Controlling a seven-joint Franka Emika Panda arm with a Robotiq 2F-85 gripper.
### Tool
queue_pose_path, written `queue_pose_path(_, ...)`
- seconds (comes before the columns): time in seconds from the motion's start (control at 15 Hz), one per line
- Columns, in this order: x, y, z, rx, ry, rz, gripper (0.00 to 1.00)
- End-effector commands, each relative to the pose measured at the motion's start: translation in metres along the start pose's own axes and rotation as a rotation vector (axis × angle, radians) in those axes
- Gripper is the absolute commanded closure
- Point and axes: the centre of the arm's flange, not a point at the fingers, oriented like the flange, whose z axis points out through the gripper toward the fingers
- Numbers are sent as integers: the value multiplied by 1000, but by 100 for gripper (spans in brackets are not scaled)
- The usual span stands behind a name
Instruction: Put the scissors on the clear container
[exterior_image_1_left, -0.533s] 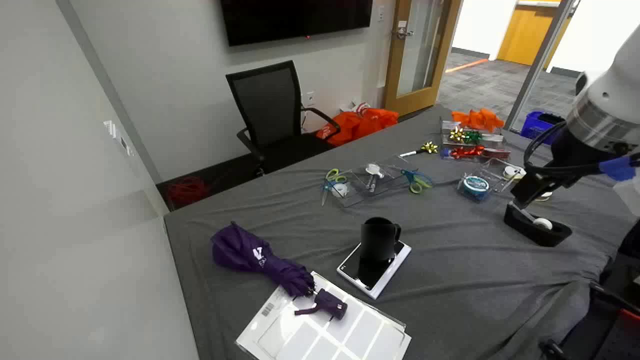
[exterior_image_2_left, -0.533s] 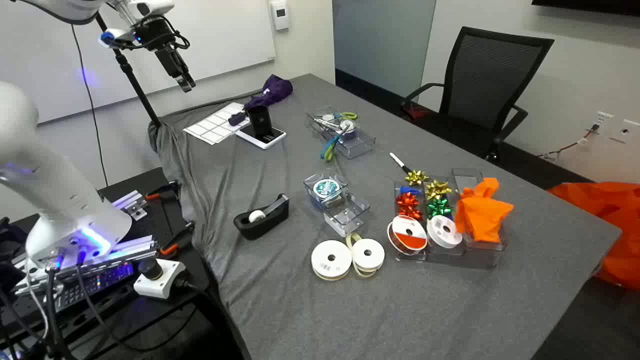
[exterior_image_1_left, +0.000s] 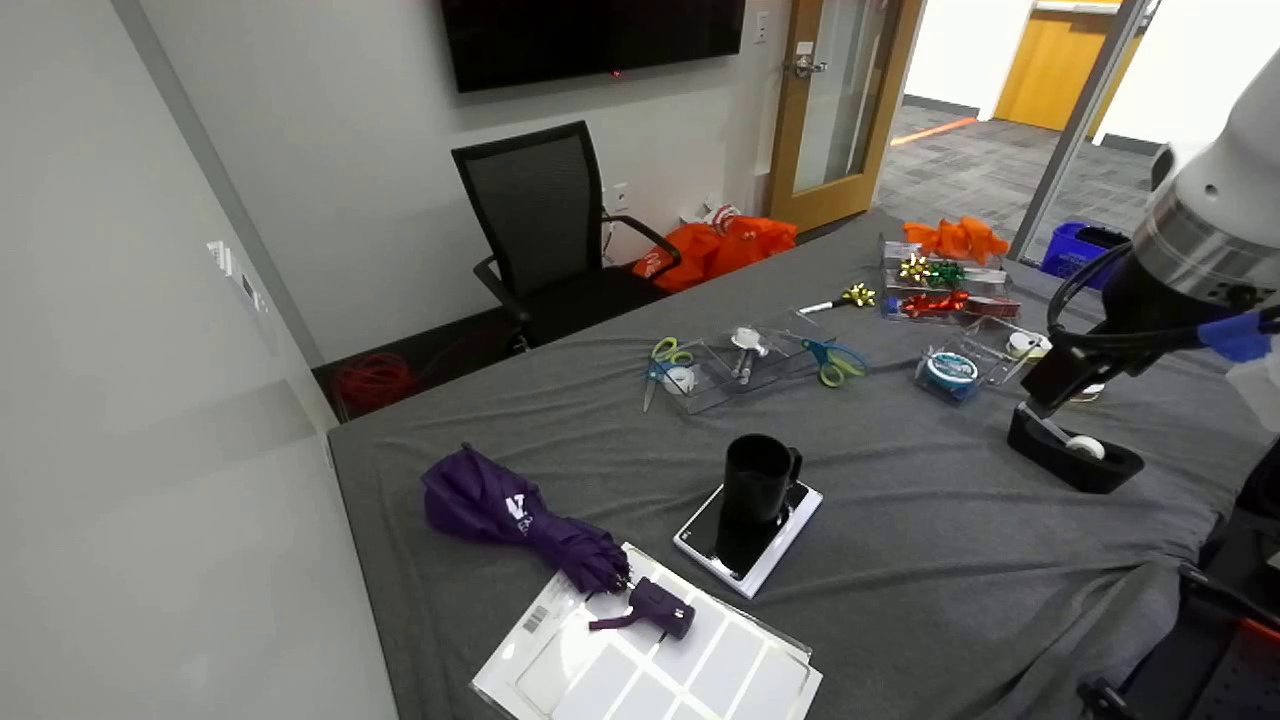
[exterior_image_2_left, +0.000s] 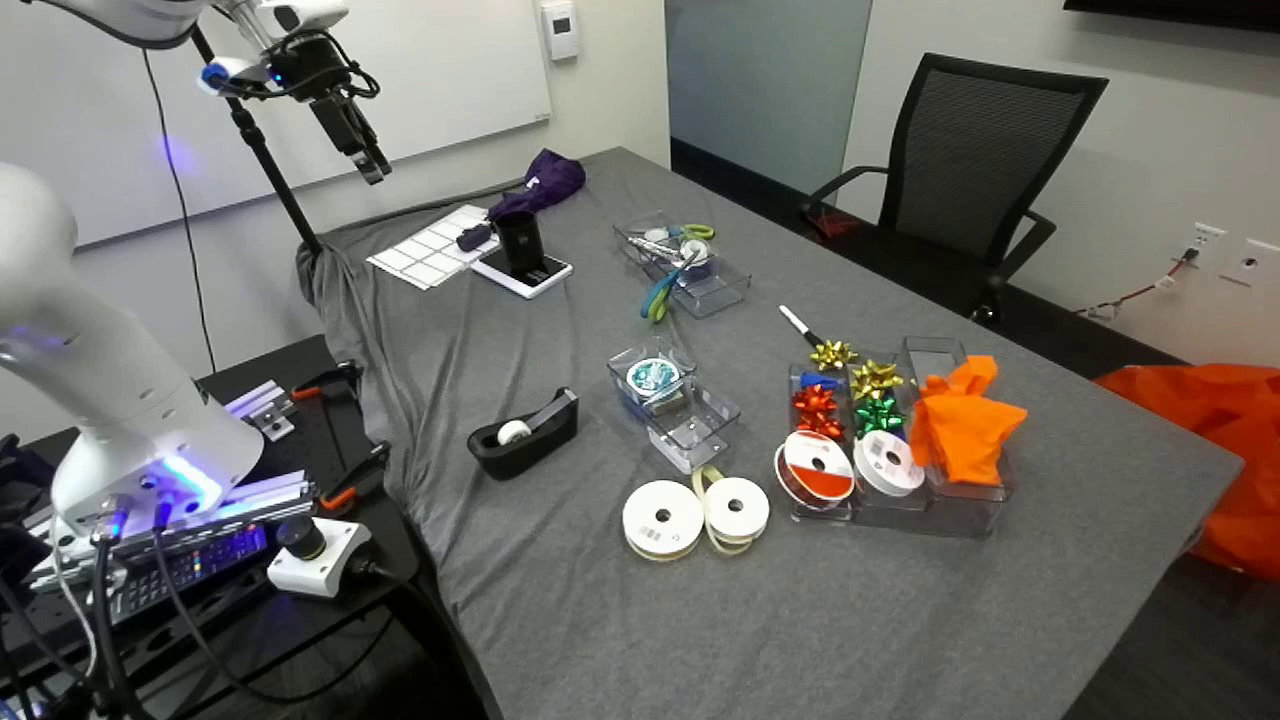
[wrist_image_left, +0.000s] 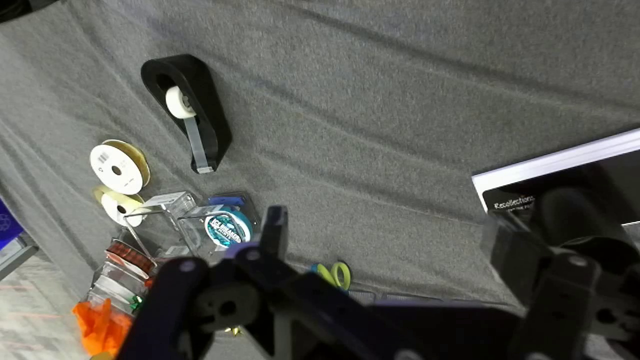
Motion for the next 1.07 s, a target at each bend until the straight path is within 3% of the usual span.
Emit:
queue_pose_path(0.0,0,0,0,0,0,0,0)
queue_pose_path(0.4,0,0,0,0,0,0,0)
queue_pose_path(0.73,53,32,-14,44,5,12,0)
queue_pose_path(1.0,106,65,-12,38,3,-45,0)
